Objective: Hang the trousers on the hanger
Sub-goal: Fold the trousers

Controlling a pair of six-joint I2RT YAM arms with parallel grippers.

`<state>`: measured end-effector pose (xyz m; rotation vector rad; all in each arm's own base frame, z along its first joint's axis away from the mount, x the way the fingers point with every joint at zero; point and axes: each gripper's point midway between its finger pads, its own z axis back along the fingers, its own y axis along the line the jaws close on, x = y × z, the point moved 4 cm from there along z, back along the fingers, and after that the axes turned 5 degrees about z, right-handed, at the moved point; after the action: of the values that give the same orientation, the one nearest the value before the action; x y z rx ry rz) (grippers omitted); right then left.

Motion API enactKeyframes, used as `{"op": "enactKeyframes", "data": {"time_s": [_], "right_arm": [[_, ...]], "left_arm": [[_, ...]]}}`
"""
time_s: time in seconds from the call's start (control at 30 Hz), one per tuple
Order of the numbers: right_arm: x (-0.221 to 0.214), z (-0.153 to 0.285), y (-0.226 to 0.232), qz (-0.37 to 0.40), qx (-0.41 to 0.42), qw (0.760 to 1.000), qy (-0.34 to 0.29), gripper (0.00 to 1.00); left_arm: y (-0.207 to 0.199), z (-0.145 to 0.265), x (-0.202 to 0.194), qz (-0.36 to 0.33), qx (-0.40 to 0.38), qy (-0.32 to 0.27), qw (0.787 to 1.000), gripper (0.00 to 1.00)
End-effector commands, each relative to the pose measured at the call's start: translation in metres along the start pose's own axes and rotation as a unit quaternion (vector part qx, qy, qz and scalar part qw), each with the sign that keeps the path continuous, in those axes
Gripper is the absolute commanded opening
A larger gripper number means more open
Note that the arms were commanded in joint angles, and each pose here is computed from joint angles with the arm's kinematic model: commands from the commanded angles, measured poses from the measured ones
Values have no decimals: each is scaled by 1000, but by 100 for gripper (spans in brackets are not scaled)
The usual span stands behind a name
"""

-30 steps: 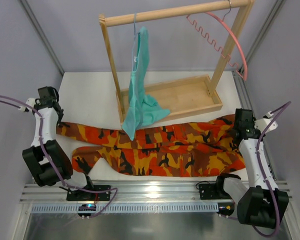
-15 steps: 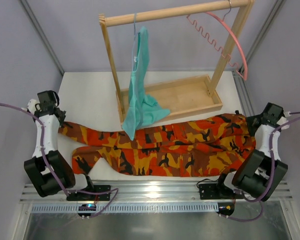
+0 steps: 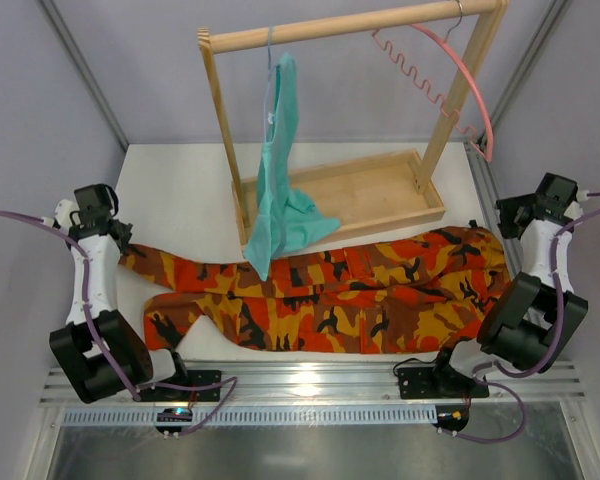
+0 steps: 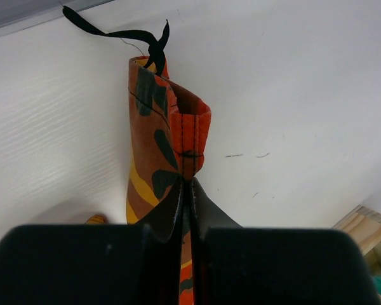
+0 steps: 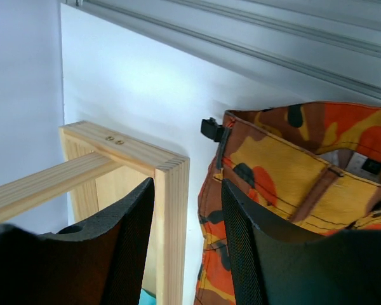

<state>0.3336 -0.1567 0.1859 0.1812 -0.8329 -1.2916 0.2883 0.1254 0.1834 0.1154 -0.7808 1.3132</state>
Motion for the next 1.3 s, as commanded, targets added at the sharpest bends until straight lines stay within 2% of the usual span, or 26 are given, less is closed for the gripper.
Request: {"op": "enactKeyframes", "data": {"time_s": [0.0, 0.37, 0.5, 0.63, 0.9, 1.27], "right_arm": [[-1, 0, 19, -1, 21, 1000, 3, 50], [-31, -73, -6, -9, -47, 998, 41, 52], [-40, -80, -2, 21, -95, 994, 43, 58], [-47, -90, -12, 22, -128, 990, 50, 64], [-33, -100, -7, 53, -196, 977, 65, 65], [-59, -124, -21, 86, -267, 953, 114, 65]], "left_arm": [[-7, 9, 8, 9, -27, -15, 999, 1], [-8, 16, 5, 9, -44, -7, 999, 0], [-14, 18, -2, 12, -64, 4, 998, 1], [-6, 15, -3, 5, -46, -2, 999, 0], [-16, 14, 0, 18, -62, -3, 998, 0], [-27, 13, -3, 7, -78, -4, 997, 0]]}}
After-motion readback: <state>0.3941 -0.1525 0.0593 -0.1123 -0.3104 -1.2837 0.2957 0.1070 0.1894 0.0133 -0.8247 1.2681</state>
